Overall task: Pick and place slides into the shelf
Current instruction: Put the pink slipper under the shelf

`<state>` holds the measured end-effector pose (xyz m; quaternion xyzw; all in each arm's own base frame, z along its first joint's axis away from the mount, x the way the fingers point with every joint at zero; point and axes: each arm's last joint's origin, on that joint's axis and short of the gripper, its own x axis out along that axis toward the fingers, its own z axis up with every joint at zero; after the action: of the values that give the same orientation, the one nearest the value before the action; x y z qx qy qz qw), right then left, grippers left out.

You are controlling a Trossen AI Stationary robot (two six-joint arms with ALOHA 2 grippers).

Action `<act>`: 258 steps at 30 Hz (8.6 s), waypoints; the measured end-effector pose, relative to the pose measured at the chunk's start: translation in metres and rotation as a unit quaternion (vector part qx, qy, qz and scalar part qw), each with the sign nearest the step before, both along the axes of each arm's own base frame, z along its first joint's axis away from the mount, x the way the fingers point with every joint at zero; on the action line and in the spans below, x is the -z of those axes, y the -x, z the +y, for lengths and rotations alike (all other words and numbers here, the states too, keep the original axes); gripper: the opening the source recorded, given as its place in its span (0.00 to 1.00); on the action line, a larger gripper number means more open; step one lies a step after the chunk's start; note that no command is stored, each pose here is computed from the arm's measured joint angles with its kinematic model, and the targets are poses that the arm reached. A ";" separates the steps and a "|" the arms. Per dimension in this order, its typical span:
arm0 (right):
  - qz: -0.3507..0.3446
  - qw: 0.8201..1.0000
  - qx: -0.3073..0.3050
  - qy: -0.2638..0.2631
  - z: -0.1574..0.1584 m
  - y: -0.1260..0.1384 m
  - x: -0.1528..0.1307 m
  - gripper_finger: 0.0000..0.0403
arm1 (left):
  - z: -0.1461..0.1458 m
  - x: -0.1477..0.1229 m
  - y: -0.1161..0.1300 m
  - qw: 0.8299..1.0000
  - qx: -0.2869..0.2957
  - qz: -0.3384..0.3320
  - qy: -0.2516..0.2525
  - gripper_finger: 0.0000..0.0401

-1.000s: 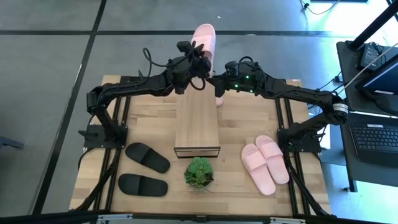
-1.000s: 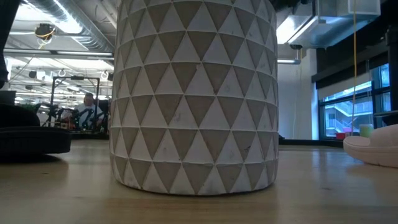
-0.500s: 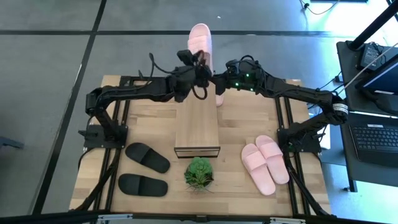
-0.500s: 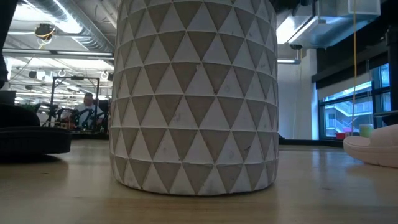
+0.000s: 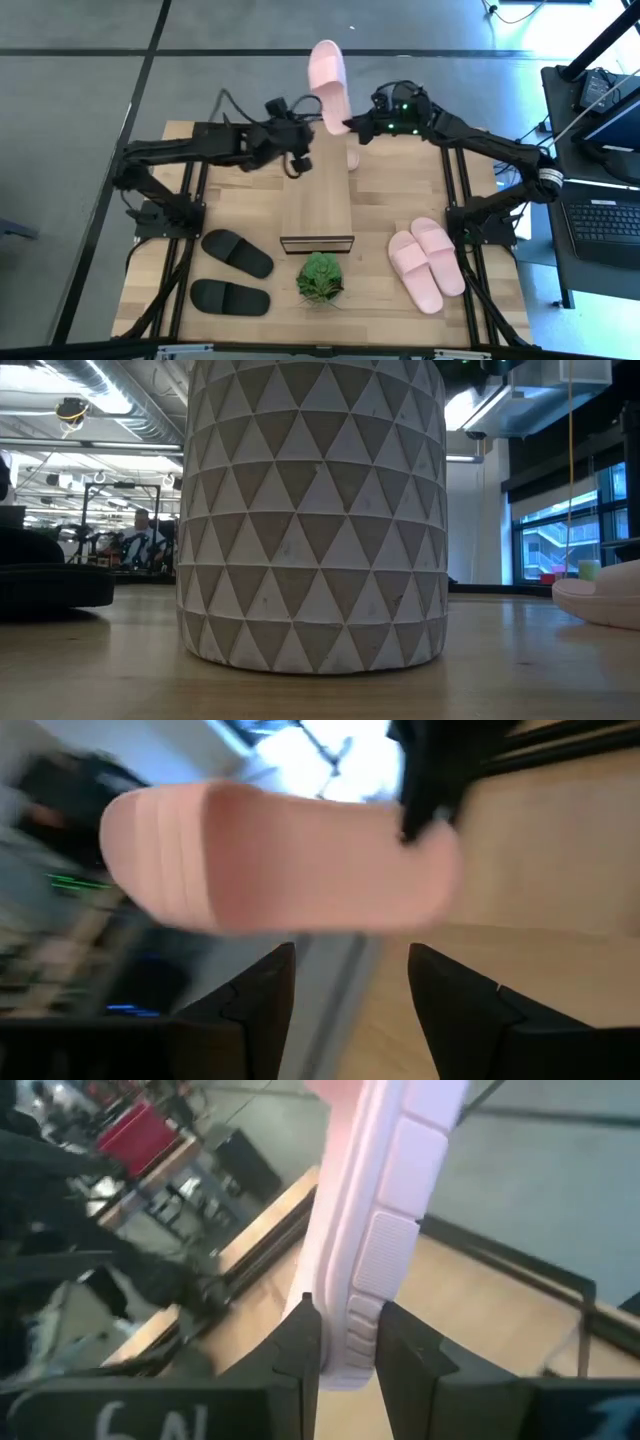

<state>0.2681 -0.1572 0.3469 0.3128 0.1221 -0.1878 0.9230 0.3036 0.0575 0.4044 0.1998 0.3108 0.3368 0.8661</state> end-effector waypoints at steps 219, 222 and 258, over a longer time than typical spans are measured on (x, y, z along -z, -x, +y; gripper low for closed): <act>0.511 0.832 -0.190 -0.100 0.048 -0.009 0.129 0.55 | 0.055 0.109 0.127 0.906 0.054 -0.215 0.360 0.47; 0.507 0.835 -0.186 -0.103 0.060 -0.008 0.116 0.55 | 0.054 0.110 0.128 0.906 0.053 -0.211 0.364 0.47; 0.468 0.802 0.088 -0.359 0.212 0.085 0.035 0.55 | 0.050 0.122 0.134 0.912 0.035 -0.141 0.385 0.47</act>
<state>0.1835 0.0552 0.3121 0.5052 0.5704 -0.3343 0.5547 0.1693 0.1075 0.2826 -0.1877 0.2836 0.1854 0.9219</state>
